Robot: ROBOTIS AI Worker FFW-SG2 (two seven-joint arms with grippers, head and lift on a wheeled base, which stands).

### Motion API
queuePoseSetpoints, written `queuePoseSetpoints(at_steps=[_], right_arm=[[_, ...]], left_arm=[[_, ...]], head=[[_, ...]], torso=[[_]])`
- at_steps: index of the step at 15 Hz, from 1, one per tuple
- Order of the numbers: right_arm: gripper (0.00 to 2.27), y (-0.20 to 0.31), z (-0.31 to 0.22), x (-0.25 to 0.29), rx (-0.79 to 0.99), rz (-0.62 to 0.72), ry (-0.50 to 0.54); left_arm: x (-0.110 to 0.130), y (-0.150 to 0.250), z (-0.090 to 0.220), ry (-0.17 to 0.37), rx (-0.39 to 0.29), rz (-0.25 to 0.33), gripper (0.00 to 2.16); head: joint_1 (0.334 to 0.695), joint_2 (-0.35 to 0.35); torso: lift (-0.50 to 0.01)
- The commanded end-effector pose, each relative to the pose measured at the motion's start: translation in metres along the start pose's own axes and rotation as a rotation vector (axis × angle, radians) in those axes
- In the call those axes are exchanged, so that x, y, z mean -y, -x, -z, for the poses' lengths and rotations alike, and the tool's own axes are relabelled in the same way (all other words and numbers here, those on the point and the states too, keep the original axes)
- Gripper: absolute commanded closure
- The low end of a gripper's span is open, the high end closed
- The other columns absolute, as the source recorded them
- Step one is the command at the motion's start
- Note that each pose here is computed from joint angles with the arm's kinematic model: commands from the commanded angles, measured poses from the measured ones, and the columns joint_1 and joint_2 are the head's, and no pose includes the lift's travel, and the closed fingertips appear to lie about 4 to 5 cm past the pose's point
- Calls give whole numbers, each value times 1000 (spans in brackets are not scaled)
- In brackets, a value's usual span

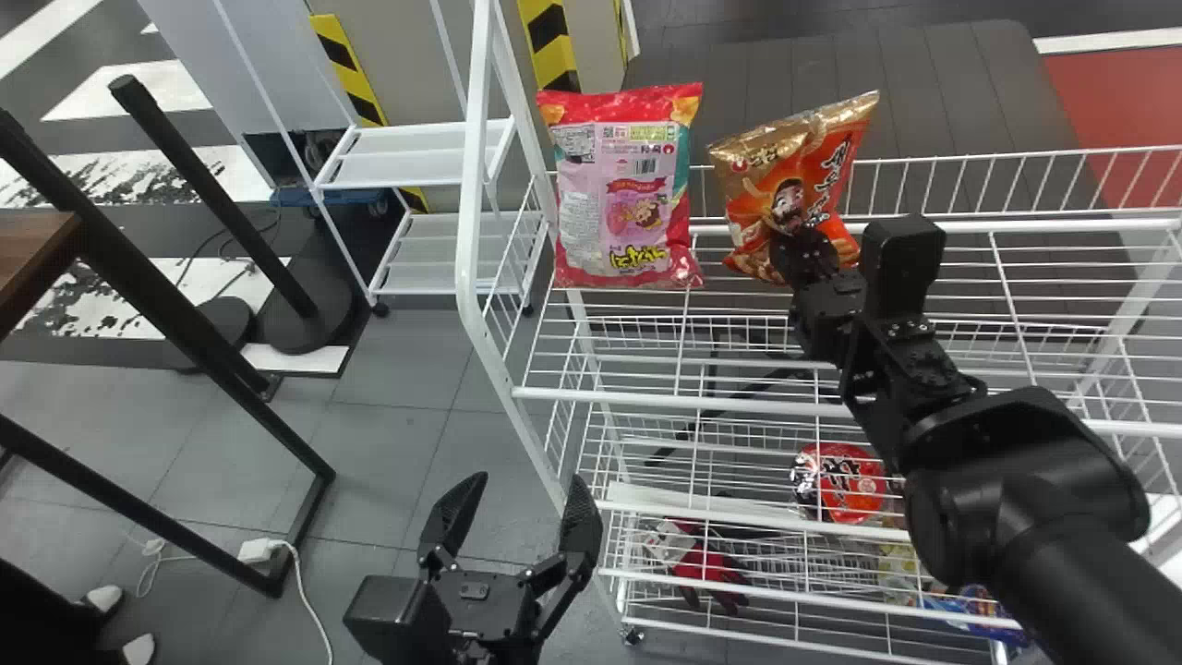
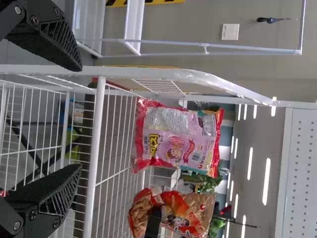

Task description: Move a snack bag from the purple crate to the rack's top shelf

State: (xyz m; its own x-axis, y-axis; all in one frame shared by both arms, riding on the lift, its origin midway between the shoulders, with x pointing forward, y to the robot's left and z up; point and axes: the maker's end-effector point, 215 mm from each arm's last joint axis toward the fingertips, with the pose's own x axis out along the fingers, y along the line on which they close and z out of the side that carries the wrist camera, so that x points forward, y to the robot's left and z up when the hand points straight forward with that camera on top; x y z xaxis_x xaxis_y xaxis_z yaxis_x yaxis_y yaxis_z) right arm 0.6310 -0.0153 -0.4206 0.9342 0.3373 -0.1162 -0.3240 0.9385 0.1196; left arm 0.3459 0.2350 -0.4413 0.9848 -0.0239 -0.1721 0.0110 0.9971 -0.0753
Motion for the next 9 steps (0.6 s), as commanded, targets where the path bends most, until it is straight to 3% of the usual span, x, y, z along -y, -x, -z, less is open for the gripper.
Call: queuePoseSetpoints(at_steps=[1,5,9], right_arm=[[1787,-2,0,5,3,9,-1],[1511,-1,1,2,6,-17,-10],[812,-1,-2,4,23,-20,-10]], left_arm=[[-1,0,-1,4,1,0,134],[-2,-2,-2,7,3,2,134],[-3,-2,-2,8,3,0,134]], head=[[695,247],[695,240],[695,243]], torso=[[0],[0],[0]])
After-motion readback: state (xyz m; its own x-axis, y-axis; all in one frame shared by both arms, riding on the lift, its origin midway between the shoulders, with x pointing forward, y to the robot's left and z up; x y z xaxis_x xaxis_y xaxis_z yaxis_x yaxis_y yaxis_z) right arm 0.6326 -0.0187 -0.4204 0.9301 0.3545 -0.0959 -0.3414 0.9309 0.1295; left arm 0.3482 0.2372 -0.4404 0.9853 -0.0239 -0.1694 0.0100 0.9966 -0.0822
